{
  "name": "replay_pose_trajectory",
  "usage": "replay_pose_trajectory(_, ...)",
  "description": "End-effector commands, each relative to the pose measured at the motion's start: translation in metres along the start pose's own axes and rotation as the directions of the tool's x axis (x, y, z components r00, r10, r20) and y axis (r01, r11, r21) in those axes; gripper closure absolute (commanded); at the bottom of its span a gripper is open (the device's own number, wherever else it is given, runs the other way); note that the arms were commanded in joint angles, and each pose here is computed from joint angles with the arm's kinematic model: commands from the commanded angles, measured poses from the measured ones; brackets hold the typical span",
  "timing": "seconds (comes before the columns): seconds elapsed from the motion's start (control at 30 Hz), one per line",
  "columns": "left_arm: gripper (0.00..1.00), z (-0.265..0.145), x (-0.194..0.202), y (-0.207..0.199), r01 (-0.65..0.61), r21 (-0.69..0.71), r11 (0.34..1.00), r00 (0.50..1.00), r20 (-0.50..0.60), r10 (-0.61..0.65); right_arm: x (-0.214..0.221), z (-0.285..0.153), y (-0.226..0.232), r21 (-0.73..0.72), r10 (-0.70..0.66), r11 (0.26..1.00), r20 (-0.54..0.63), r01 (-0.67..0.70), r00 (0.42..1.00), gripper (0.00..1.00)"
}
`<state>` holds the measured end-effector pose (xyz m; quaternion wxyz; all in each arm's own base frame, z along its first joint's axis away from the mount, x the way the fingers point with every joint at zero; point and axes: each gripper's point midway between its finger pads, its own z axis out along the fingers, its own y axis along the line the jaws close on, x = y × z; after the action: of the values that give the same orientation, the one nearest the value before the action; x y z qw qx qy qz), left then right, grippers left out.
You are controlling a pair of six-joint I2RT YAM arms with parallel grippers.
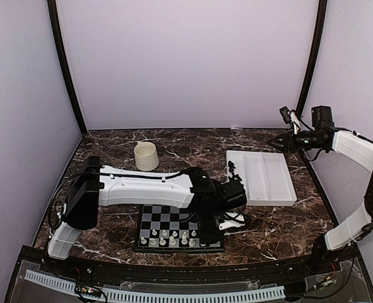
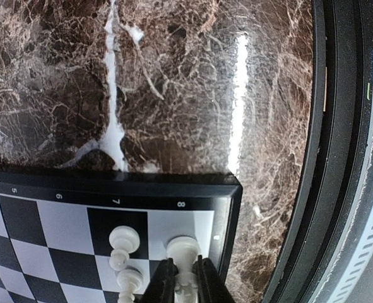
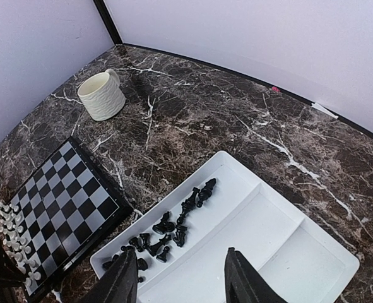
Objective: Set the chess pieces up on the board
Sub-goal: Place the rook at h1.
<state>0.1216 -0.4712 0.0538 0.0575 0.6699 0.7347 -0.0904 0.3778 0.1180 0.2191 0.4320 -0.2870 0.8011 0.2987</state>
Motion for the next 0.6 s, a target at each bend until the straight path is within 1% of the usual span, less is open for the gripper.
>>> replay_pose_trajectory(0.0,0.83,-0.005,-0.009,-0.005,-0.025,0.01,1.0,0.999,0.022,0.024,-0.001,0.0,0.001,-0.01,-0.015,1.0,0.01,0.015,1.0,0.52)
replay_pose_trajectory(0.17,0.78,-0.005,-0.009,-0.004,-0.019,0.003,1.0,1.0,0.02,0.019,-0.001,0.0,0.001,-0.014,-0.015,1.0,0.01,0.015,1.0,0.52)
replay_pose_trajectory(0.4,0.75,-0.008,-0.008,-0.003,-0.021,-0.023,1.0,1.0,0.011,0.022,-0.003,-0.002,0.002,-0.012,-0.016,1.0,0.01,0.016,1.0,0.52)
replay_pose_trajectory(0.47,0.74,-0.014,-0.009,0.0,-0.023,-0.053,0.998,1.0,0.005,0.023,-0.004,-0.003,0.002,-0.005,-0.02,1.0,0.003,0.02,1.0,0.51)
replay_pose_trajectory(0.53,0.7,-0.025,-0.011,0.006,-0.022,-0.095,0.995,1.0,0.009,0.023,-0.005,-0.005,0.001,0.003,-0.031,1.0,-0.011,0.031,0.999,0.51)
replay_pose_trajectory(0.57,0.69,-0.034,-0.015,0.007,-0.018,-0.109,0.994,0.999,0.028,0.021,-0.004,-0.005,0.0,0.009,-0.036,0.999,-0.022,0.036,0.999,0.51)
